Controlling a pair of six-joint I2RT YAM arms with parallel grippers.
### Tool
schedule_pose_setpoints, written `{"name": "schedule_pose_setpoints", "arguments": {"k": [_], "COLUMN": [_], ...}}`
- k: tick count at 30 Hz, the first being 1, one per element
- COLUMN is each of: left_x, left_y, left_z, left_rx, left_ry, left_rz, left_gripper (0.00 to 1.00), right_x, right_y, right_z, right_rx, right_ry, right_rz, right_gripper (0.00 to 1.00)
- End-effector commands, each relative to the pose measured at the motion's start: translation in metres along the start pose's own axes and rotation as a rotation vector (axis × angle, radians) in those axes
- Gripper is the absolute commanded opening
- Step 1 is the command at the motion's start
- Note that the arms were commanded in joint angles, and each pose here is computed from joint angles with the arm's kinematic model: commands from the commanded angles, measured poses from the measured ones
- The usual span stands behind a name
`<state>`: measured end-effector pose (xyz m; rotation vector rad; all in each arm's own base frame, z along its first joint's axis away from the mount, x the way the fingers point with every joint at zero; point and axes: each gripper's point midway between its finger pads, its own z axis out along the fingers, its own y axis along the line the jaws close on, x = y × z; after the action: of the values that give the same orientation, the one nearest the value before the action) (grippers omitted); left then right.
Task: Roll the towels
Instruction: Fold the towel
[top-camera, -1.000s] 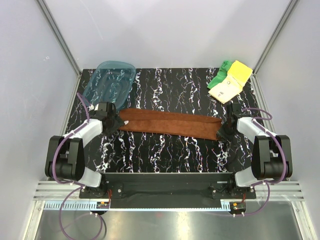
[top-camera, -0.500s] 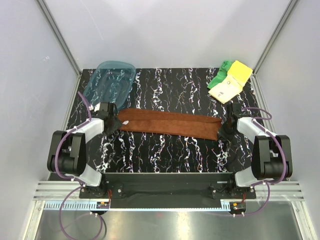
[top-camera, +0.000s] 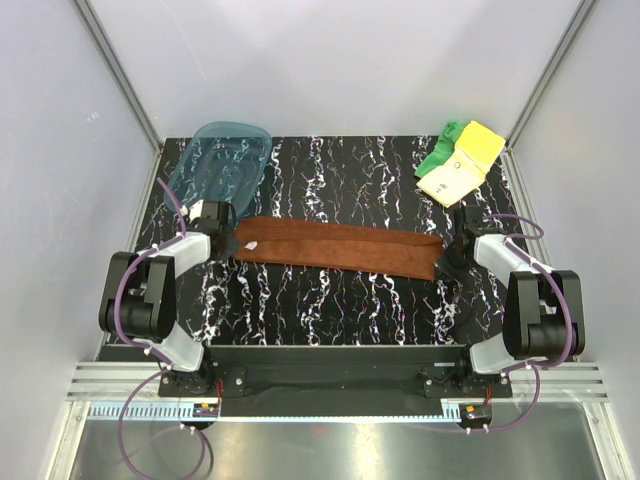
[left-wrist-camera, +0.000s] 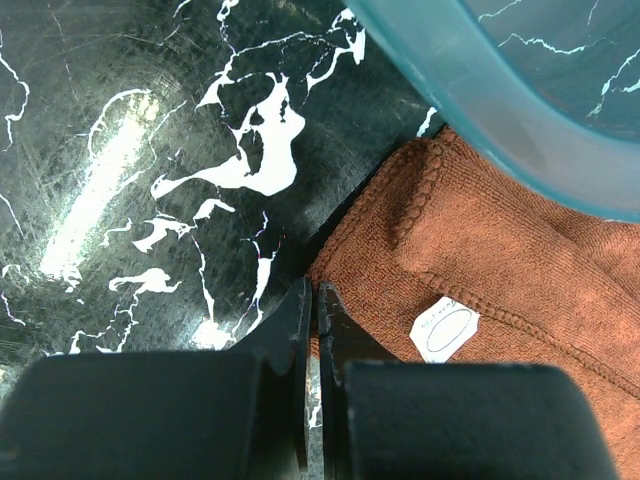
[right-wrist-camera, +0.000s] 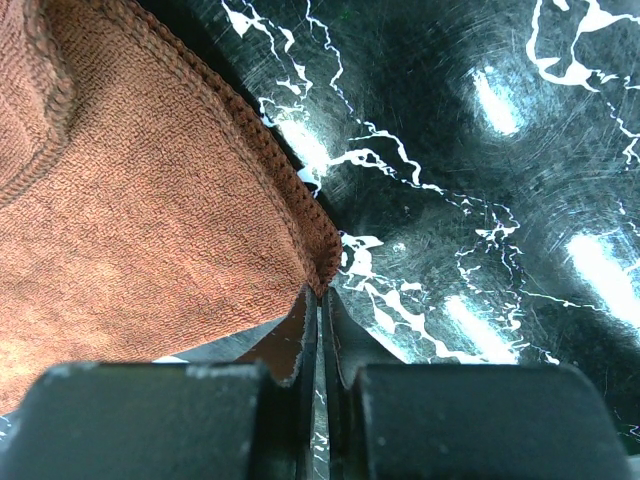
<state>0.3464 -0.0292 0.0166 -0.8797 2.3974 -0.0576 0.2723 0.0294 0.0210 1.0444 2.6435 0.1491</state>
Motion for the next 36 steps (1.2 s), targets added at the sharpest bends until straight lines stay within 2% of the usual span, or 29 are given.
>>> {"name": "schedule_pose_setpoints", "arguments": {"k": [1,8,18,26,36], "left_x": [0.002,0.003,-0.015,-0.063,-0.099], "left_y": [0.007,0.011,0.010,-0.015,-0.058], "left_z": [0.006,-0.015,-0.077,-0.141,-0.150], "left_rx": [-0.039,-0.014,0.046,0.136,0.196], "left_ry": [0.006,0.000,-0.045,-0.149,-0.140], "left_rz": [0.014,0.015,0.007,0.000,0.016], "left_gripper": [0.00,0.00,0.00,0.00,0.00], "right_x": [-0.006,-0.012,-0.035,-0.062,-0.115], "right_y": [-0.002,-0.001,0.010,0.032,0.068], "right_z": [-0.007,-0.024,-0.096,-0.143,-0.166], "right_rx": [0.001,-0.014,-0.096,-0.154,-0.190], "right_ry": [-0.031,-0.066,-0.212,-0.292,-0.337], "right_rz": [-0.012,-0.024,-0.040,-0.058,-0.057], "right_gripper": [0.00,0.00,0.00,0.00,0.00]}}
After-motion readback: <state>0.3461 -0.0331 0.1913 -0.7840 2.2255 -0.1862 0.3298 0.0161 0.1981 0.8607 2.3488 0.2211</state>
